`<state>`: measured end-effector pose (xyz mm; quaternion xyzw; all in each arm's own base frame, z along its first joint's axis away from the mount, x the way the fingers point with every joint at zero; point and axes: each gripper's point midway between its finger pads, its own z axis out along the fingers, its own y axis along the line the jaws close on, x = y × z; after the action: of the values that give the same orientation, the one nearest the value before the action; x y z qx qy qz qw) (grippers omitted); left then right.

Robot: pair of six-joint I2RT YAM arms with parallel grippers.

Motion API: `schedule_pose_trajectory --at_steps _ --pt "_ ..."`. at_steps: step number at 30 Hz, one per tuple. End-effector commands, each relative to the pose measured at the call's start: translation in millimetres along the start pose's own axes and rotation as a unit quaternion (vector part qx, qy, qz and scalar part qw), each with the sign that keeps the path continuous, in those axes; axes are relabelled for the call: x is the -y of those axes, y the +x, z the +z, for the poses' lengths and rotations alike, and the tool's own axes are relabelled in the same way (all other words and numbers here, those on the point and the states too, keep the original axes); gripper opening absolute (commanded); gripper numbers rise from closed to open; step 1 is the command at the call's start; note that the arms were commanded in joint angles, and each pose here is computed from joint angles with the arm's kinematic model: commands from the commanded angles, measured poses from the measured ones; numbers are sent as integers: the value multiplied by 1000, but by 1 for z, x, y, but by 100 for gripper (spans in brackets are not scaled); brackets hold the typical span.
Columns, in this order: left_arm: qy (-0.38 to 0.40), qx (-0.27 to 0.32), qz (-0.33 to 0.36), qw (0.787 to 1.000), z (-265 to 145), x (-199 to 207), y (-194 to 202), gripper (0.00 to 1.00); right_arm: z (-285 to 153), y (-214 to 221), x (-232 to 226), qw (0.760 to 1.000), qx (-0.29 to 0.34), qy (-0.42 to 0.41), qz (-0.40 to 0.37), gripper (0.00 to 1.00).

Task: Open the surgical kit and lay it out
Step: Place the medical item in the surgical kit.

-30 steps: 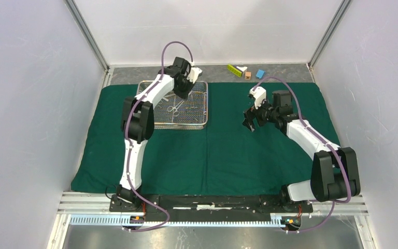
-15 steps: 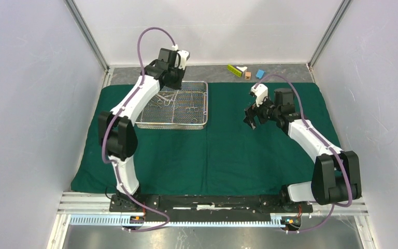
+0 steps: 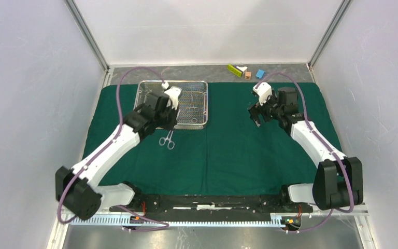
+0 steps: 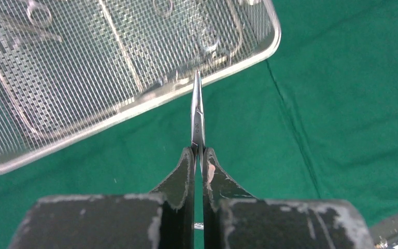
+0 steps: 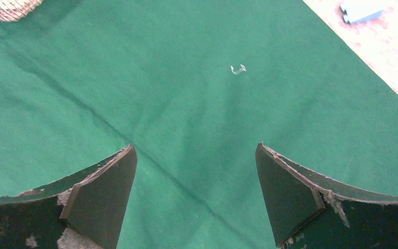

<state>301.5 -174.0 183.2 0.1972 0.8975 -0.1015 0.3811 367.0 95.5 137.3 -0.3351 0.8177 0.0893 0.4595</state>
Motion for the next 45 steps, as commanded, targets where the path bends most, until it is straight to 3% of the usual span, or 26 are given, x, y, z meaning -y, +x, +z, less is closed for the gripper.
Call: schedule_pose_trajectory --at_steps 1,12,18,32,45 --pt "19 3 -63 998 -18 9 30 2 -17 12 21 998 -10 54 -30 92" --pt "45 -88 -169 981 -13 23 116 2 -48 26 26 992 0 113 -49 93" --pt "20 -120 -220 968 1 5 147 2 -53 24 24 992 10 116 -54 93" --pt "-57 -151 -221 962 27 -34 157 2 -57 13 9 993 51 93 -42 94" --pt "-61 -173 -215 959 46 -36 157 2 -60 16 3 994 58 87 -43 95"
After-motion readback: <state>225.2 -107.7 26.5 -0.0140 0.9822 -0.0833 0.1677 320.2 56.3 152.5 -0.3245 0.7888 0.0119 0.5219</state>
